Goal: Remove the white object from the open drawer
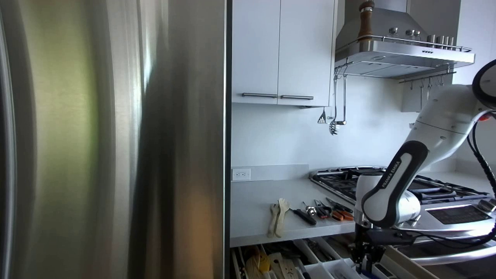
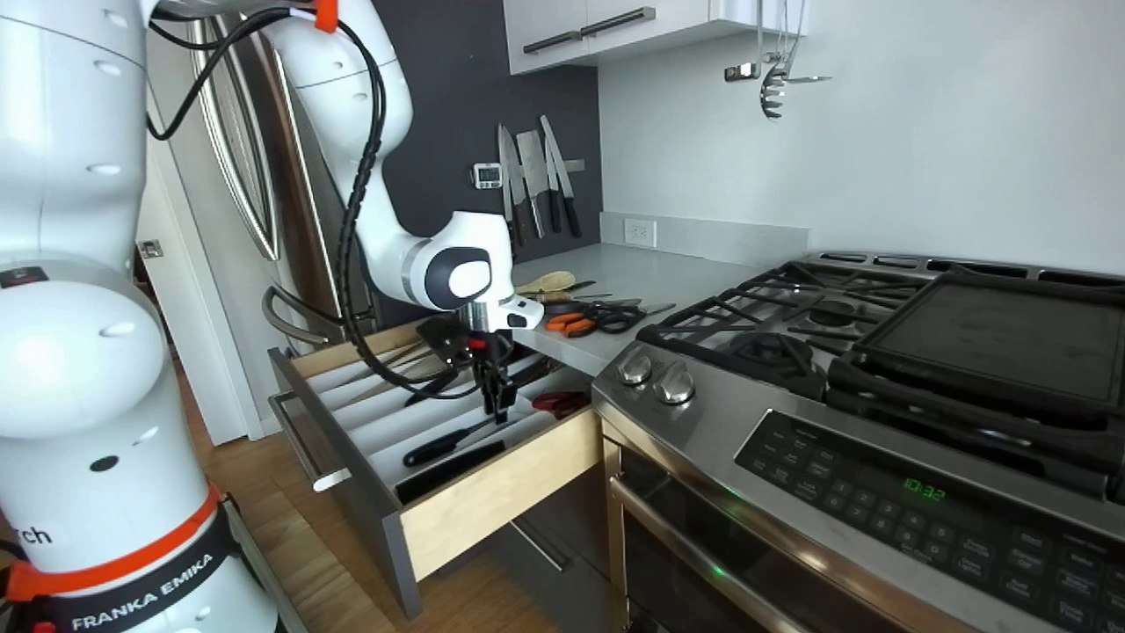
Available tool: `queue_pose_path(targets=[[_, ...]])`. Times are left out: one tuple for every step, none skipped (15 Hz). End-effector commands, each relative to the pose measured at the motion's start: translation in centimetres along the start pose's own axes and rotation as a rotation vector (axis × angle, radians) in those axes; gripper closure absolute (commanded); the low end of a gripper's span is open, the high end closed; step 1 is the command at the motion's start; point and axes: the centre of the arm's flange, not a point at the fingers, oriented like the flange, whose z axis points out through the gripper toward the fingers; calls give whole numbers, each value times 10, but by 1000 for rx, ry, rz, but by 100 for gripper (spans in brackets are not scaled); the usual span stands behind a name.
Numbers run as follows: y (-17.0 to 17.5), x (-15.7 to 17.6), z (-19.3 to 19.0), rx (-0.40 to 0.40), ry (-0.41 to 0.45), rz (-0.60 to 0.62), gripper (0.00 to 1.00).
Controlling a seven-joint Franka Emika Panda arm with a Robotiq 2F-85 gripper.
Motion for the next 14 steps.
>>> queue_pose_path(targets=[[8,12,16,4,-3,1,62],[10,13,18,5,-9,-1,63],[11,14,20,6,-15,-3,64],[12,14,21,7,-19,-5,64],[12,14,21,13,-23,-9,65],[11,14,20,18,-27,-13,63],[11,13,19,27,-29,-17,62],[10,13,18,32,-30,-21,61],[10,12,17,37,-30,-26,61],[9,11,15,42,-31,-31,62],[9,8,12,44,-36,-38,60],[8,7,10,48,-40,-43,62],[8,5,8,52,-44,-48,62],[9,3,6,53,-43,-56,62]])
